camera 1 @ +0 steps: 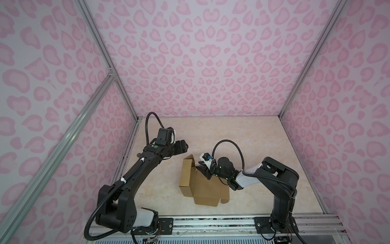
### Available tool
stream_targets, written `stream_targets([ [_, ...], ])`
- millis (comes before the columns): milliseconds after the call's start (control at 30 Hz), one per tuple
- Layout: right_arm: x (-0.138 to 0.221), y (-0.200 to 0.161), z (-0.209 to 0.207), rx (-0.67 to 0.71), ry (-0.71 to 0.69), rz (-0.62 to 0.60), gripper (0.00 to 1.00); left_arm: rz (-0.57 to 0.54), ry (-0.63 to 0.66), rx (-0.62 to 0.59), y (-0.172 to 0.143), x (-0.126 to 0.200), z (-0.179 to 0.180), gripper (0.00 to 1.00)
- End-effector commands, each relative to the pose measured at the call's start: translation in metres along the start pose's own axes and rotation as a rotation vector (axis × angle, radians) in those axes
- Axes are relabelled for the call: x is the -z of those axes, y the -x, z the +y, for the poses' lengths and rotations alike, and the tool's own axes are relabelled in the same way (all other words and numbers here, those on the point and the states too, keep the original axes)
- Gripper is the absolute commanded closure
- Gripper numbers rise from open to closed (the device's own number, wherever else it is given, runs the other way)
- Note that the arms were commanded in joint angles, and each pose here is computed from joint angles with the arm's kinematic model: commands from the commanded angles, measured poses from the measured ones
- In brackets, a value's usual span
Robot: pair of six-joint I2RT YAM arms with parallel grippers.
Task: Assemble paper box
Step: First fold the bottom flaps of a flat cardboard box at the center of the table.
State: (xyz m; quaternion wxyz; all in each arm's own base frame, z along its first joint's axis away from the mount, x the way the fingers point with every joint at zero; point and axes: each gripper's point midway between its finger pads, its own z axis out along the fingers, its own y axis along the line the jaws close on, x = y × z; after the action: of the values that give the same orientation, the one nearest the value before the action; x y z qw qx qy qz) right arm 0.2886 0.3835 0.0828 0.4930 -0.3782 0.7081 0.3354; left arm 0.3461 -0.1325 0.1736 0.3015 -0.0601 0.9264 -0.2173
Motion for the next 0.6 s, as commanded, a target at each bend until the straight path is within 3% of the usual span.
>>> stream_targets([
  [0,0.003,0.008,0.000,0.008,-0.011,-0.039,0.64,-0.036,0.065,0.055,-0.015,0.029,0.016,0.16],
  [133,0.014,0.012,-0.001,0.007,-0.037,-0.055,0.64,-0.093,0.065,0.084,-0.042,0.075,0.016,0.02],
  [233,0.022,0.015,-0.004,-0.011,-0.061,-0.051,0.63,-0.136,0.042,0.043,-0.055,0.102,0.001,0.03],
  [567,0.064,0.033,-0.023,-0.159,-0.238,0.009,0.57,0.003,0.183,-0.106,-0.111,0.097,0.002,0.03],
])
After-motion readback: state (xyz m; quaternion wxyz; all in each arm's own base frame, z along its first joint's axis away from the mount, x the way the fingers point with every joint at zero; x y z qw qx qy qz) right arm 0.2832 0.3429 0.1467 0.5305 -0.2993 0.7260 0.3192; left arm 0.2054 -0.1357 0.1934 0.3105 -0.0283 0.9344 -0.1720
